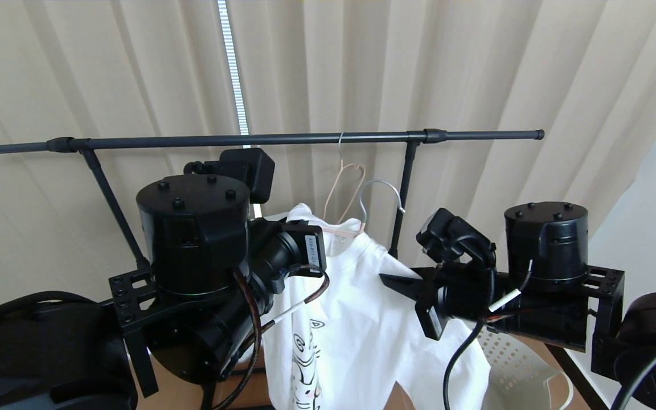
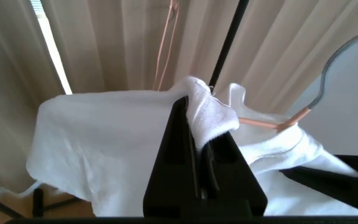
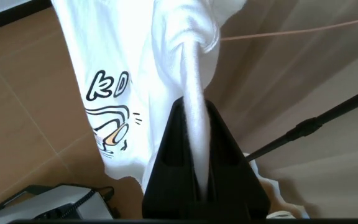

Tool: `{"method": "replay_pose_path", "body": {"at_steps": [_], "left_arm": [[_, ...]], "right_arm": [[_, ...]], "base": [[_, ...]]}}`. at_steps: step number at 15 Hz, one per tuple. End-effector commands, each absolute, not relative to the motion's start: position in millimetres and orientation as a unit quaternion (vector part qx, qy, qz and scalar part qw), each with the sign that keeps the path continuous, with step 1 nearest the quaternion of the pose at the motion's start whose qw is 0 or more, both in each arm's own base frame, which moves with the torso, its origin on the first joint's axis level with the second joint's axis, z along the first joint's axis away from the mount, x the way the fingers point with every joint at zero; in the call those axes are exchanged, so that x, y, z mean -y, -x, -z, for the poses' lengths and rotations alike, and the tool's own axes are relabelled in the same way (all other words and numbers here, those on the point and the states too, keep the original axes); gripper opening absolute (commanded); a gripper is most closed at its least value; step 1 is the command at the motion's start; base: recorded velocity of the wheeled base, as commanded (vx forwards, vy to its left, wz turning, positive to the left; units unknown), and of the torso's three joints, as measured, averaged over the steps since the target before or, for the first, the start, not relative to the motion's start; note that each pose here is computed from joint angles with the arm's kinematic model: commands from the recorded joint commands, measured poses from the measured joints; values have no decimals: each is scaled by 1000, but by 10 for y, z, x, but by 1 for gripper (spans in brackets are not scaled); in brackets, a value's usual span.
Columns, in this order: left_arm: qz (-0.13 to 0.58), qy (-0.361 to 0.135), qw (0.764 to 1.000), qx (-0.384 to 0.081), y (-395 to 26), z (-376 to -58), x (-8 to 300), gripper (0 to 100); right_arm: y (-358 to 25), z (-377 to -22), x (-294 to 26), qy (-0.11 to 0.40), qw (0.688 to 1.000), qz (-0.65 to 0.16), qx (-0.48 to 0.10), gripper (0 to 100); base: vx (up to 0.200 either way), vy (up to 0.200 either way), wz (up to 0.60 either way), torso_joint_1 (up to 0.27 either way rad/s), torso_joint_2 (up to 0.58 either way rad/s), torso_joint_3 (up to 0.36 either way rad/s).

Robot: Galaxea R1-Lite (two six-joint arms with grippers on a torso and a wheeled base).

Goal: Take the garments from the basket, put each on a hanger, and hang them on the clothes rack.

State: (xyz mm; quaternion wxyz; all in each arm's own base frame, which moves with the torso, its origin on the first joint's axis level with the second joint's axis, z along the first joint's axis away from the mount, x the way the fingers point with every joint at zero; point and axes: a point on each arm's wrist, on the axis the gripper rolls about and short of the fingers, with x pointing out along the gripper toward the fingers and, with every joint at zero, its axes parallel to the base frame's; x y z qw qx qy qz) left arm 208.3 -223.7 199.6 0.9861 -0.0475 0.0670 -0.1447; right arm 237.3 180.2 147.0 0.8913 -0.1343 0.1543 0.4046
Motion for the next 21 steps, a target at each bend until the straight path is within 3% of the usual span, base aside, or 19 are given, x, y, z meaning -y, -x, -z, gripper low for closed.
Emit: {"method": "replay_pose_path", "body": {"at_steps": [1,7,12,21], "left_arm": [[151,51,985,-64,-2066,-2017,2270,0],[163,59,983,-59,-2016,-2062,2335,0],[162,46,983,-73,-2027,-1958,2328,0],[183,26,978,-97,-2002,-1799,2320,0]], "right_arm": [[-2376,-1328,-1834,139,886,-408,-170,0],[-2392,-1278,-1881,135,888,-412,-153,0],[-2402,-1453,-1854,85,906,-404,-94,0],[-2407,-1494,-1842,73,910,-402,-62,0]], "base": [[0,0,0,0,0,0],[0,0,0,0,0,0],[0,0,0,0,0,0],[0,0,0,0,0,0]]}}
